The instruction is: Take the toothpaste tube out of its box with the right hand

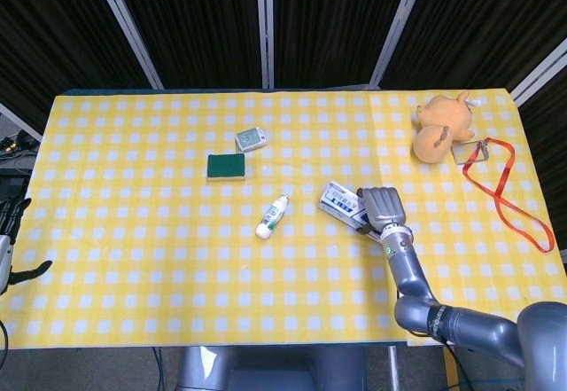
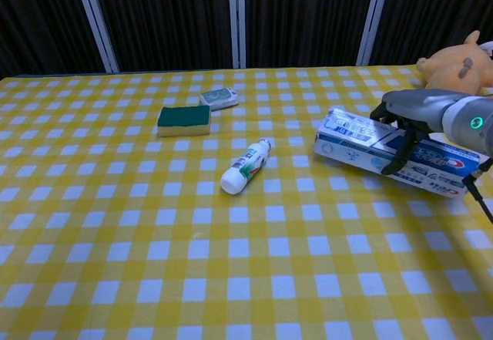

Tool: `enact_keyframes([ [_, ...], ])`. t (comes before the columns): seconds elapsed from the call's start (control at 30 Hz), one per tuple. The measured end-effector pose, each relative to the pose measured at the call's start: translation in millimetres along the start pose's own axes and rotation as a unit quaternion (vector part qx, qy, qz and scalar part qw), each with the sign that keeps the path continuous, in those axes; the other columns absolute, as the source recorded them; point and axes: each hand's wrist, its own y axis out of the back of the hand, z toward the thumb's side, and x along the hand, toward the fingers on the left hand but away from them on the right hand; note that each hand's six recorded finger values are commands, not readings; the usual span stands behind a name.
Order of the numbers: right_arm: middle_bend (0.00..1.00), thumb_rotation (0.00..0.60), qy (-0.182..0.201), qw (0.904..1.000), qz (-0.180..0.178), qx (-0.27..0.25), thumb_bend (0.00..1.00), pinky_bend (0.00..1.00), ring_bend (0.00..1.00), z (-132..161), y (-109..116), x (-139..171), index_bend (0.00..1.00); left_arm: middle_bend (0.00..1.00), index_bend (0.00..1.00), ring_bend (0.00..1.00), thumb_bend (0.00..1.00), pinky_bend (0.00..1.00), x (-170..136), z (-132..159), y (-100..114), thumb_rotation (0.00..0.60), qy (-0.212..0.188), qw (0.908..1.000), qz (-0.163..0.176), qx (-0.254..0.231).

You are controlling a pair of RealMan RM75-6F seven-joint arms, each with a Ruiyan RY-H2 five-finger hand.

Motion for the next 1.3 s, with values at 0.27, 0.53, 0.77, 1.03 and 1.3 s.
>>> enact_keyframes([
  [0.27,0.62,0.6,0.046,0.9892,-0.042,0.132,0.35,0.7,0.59,-3,31,14,0.57,0.0,0.0,0.0,0.0,0.0,0,1,0,0.6,-0.001,1.0,0.0,-0.001],
  [0.53,0.58,0.6,0.055,0.9338,-0.092,0.341,0.39,0.7,0.57,-2,56,23,0.54,0.0,0.0,0.0,0.0,0.0,0,1,-1,0.6,0.0,1.0,-0.002,0.001],
  [0.77,0.57,0.6,0.056,0.8361,-0.153,0.524,0.4,0.69,0.56,10,71,36,0.53,0.0,0.0,0.0,0.0,0.0,0,1,-1,0.6,0.0,1.0,-0.003,0.001],
  [1.03,0.53,0.6,0.089,0.7154,-0.239,0.65,0.4,0.63,0.52,32,88,52,0.49,0.0,0.0,0.0,0.0,0.0,1,0,-3,0.6,0.002,1.0,-0.005,0.002],
  [1.3,0.46,0.6,0.102,0.64,-0.265,0.714,0.41,0.39,0.41,37,102,56,0.4,0.0,0.0,0.0,0.0,0.0,1,1,-3,0.6,0.001,1.0,-0.006,0.003],
])
